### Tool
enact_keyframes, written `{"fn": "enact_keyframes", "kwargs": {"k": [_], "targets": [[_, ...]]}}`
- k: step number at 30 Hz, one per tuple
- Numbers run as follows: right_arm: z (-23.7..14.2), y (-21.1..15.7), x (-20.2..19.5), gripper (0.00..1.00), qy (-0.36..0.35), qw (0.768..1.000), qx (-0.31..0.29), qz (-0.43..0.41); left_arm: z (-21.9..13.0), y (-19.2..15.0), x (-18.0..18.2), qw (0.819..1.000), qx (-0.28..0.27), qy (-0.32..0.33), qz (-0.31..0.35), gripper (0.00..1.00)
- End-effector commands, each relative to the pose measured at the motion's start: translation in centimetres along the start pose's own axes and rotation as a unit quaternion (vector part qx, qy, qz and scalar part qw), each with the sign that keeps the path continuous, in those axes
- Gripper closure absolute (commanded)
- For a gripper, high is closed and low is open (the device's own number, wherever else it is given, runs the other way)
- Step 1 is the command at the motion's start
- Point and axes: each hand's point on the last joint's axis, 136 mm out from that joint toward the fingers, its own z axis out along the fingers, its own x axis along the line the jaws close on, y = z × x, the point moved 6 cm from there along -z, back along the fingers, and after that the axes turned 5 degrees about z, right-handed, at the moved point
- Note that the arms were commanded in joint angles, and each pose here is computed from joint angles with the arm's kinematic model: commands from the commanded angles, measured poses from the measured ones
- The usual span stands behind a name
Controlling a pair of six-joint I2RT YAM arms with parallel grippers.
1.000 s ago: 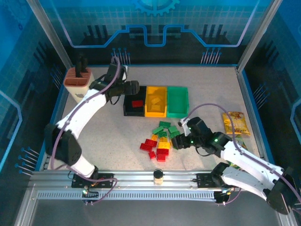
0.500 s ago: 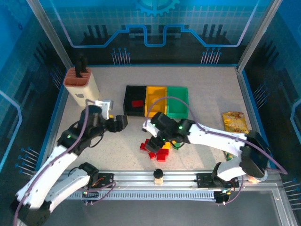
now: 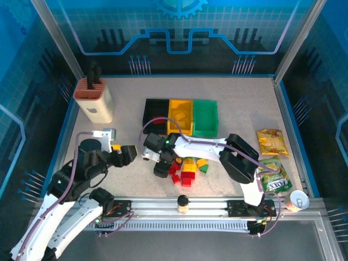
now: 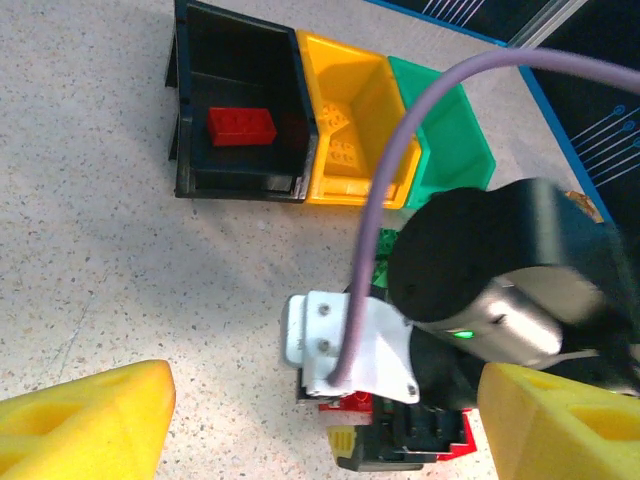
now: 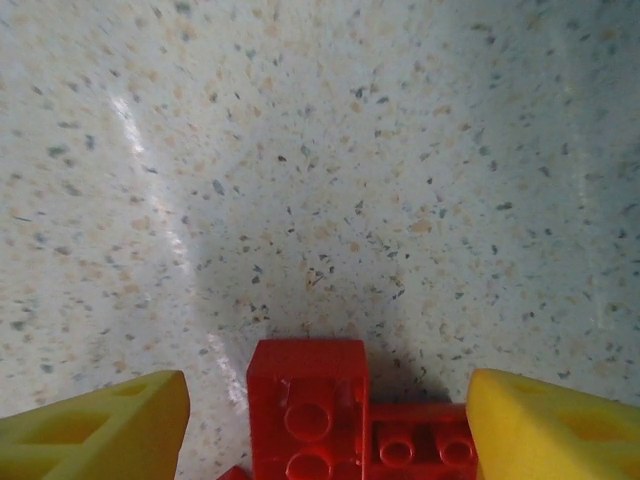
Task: Sort the legos into containers by color
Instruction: Pick up the lego from the bottom-center of the table.
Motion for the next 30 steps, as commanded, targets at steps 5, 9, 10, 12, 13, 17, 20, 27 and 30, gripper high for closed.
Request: {"fn": "enact_keyframes", "kwargs": {"k": [5,9,10,12,13,17,20,27,30], "targets": [[1.1,-0.7,0.3,0.28,-0.014,0.998,0.058,-0.028,0.2,-0.9,0.5,1.000,0.012,0.011,-0.004,0.20],[1.5,-0.9,0.1,0.30,-0.021,0.997,0.067,-0.028,0.2,-0.8,0.5,1.000,0.010,0.012,-0.003,0.20],[1.6,-0.9,0.2,0.30,-0.021,0.997,0.069,-0.030,0.2,-0.8,0.6,1.000,0.011,0.013,-0.003,0.20],[1.9,-0.9,0.2,0.32,-0.023,0.997,0.072,-0.031,0.2,-0.8,0.6,1.000,0.010,0.015,-0.003,0.21],[1.9,-0.9,0.2,0.35,-0.024,0.997,0.073,-0.032,0.2,-0.8,0.6,1.000,0.010,0.015,-0.003,0.21],[2.2,-0.8,0.0,0.55,-0.036,0.996,0.075,-0.031,0.1,-0.9,0.6,1.000,0.009,0.016,-0.005,0.21],[1.6,-0.2,0.2,0.66,-0.032,0.997,0.064,-0.032,0.2,-0.9,0.6,1.000,0.010,0.016,-0.005,0.21],[-2.8,3.1,-0.5,0.74,-0.024,0.999,-0.029,-0.019,0.1,-0.9,0.7,1.000,0.009,0.017,-0.004,0.22],[-6.0,5.5,-2.0,0.74,-0.014,0.996,-0.089,0.010,0.1,-0.8,0.7,1.000,0.008,0.016,-0.004,0.22]]}}
